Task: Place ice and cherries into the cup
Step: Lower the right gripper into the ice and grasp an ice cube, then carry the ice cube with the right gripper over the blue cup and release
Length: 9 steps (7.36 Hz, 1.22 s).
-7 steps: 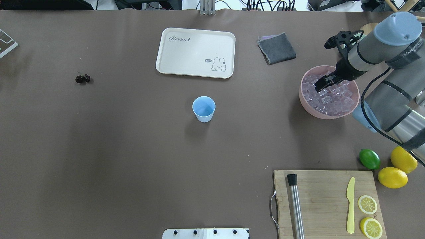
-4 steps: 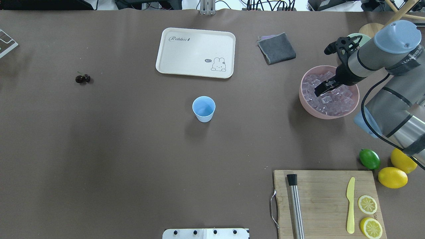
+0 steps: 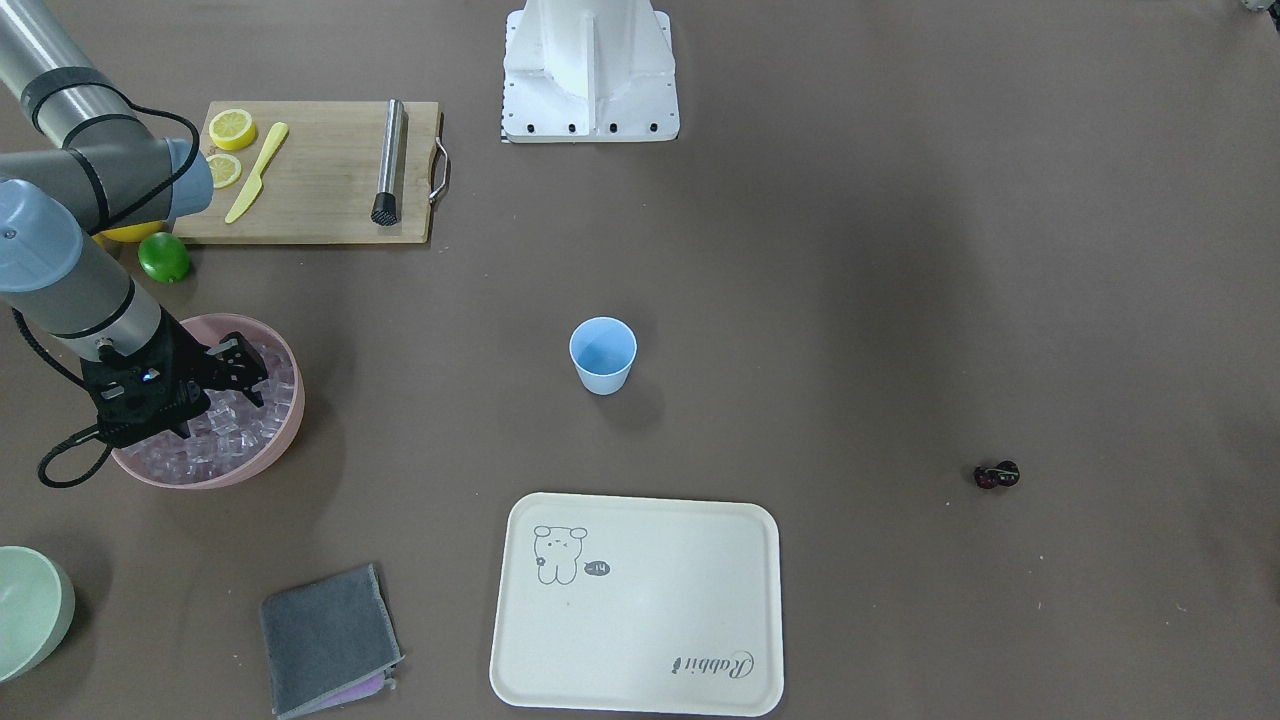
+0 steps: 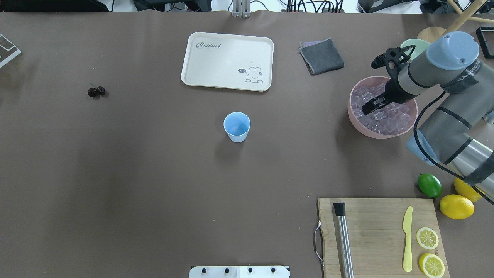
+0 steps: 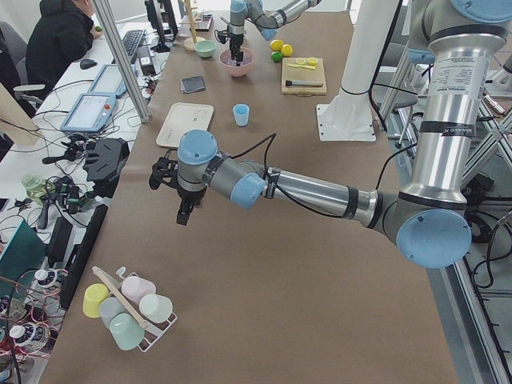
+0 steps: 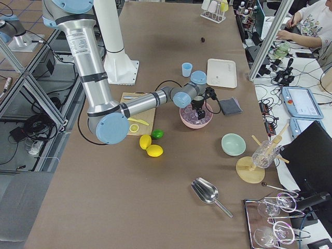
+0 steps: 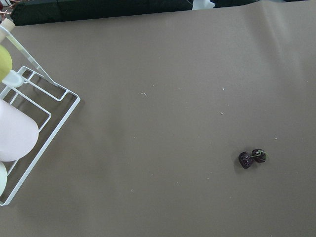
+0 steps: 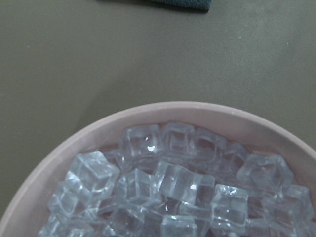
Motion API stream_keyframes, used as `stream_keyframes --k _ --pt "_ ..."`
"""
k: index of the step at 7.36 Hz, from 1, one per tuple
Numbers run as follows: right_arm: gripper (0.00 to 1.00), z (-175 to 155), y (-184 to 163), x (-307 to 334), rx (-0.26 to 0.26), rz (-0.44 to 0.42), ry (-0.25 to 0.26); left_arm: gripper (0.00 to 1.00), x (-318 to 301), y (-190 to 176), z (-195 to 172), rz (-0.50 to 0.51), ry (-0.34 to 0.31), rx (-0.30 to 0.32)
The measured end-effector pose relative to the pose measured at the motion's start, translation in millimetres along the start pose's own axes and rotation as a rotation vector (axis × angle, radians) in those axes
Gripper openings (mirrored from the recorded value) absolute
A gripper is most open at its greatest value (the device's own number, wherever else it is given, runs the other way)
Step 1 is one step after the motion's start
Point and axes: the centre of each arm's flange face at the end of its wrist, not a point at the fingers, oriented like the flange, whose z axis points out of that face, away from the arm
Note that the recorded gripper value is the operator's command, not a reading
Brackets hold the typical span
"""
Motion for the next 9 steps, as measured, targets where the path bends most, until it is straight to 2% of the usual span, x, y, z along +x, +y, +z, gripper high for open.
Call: stream_keyframes --k 1,4,6,9 --pt "0.49 0 0 0 0.000 -0.001 0.000 0.98 0 0 0 0.000 -0.001 0.000" --pt "0.33 -1 3 2 0.000 -0.002 -0.001 0.98 -2 2 1 -0.002 -0.001 -0.002" --pt "0.01 -6 2 1 0.008 -0.005 -0.004 0.98 -3 3 2 -0.005 -0.002 -0.005" --pt "0.00 -37 -8 -2 0.053 -0.012 -0.026 0.97 -3 4 1 -0.004 -0.001 -0.004"
